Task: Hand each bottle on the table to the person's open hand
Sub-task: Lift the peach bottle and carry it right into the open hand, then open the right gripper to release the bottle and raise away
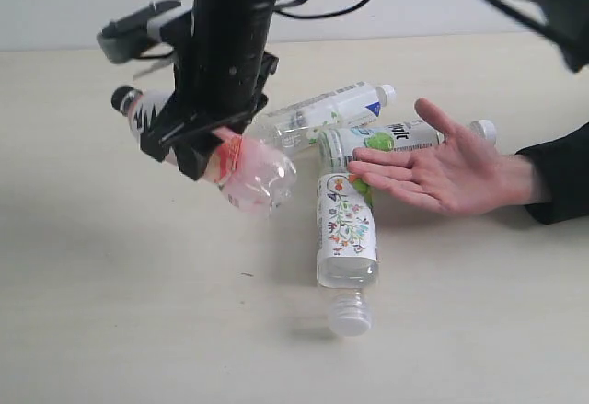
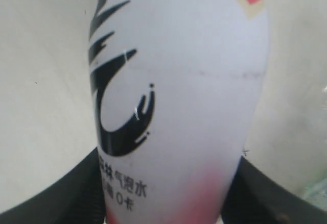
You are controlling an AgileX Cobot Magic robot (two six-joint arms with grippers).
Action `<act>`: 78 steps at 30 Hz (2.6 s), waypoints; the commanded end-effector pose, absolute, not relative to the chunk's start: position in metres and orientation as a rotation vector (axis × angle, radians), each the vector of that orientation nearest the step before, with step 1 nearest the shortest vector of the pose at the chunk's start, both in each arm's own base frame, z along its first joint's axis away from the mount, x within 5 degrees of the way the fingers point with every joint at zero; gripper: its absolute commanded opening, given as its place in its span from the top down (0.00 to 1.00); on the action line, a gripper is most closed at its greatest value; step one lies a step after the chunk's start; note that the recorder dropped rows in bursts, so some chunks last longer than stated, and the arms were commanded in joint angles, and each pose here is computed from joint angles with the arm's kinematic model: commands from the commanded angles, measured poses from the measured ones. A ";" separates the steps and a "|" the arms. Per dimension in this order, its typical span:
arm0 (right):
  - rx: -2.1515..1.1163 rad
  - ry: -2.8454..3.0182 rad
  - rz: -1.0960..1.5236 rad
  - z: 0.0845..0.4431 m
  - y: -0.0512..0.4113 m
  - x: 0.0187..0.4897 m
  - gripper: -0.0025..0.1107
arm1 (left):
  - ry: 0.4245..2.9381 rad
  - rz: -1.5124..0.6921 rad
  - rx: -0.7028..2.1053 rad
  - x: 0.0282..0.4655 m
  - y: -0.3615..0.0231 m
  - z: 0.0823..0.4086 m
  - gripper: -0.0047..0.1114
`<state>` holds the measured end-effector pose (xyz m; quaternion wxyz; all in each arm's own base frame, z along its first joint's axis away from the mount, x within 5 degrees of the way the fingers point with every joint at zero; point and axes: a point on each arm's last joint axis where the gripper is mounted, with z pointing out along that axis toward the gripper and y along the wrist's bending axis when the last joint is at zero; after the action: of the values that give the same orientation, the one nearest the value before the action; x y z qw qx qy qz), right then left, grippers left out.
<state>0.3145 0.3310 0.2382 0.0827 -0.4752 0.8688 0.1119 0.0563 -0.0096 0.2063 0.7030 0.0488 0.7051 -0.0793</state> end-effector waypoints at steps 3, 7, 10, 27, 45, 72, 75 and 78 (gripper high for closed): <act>-1.233 2.527 0.350 0.314 0.268 0.315 0.98 | 1.572 -0.178 0.101 0.057 -0.009 0.205 0.96; -1.038 2.624 0.330 0.326 0.210 0.309 0.98 | 1.572 -0.178 0.101 0.057 -0.009 0.205 0.96; -0.909 2.694 0.308 0.316 0.174 0.302 0.98 | 1.572 -0.178 0.101 0.057 -0.009 0.205 0.96; -0.586 2.855 0.074 0.233 0.119 0.306 0.98 | 1.572 -0.178 0.101 0.057 -0.009 0.205 0.96; -0.584 2.944 0.061 0.204 0.123 0.313 0.93 | 1.572 -0.178 0.101 0.057 -0.009 0.205 0.96; -0.581 2.939 0.071 0.207 0.123 0.311 0.22 | 1.572 -0.178 0.101 0.057 -0.009 0.205 0.96; -0.570 2.923 0.087 0.211 0.124 0.311 0.22 | 1.572 -0.178 0.101 0.057 -0.009 0.205 0.96; -0.568 2.907 0.091 0.216 0.123 0.310 0.22 | 1.572 -0.178 0.101 0.057 -0.009 0.205 0.96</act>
<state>0.3102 0.1245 0.2089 0.0737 -0.1927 0.9781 0.0271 0.0563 -0.0096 0.2063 0.7030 0.0488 0.7051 -0.0793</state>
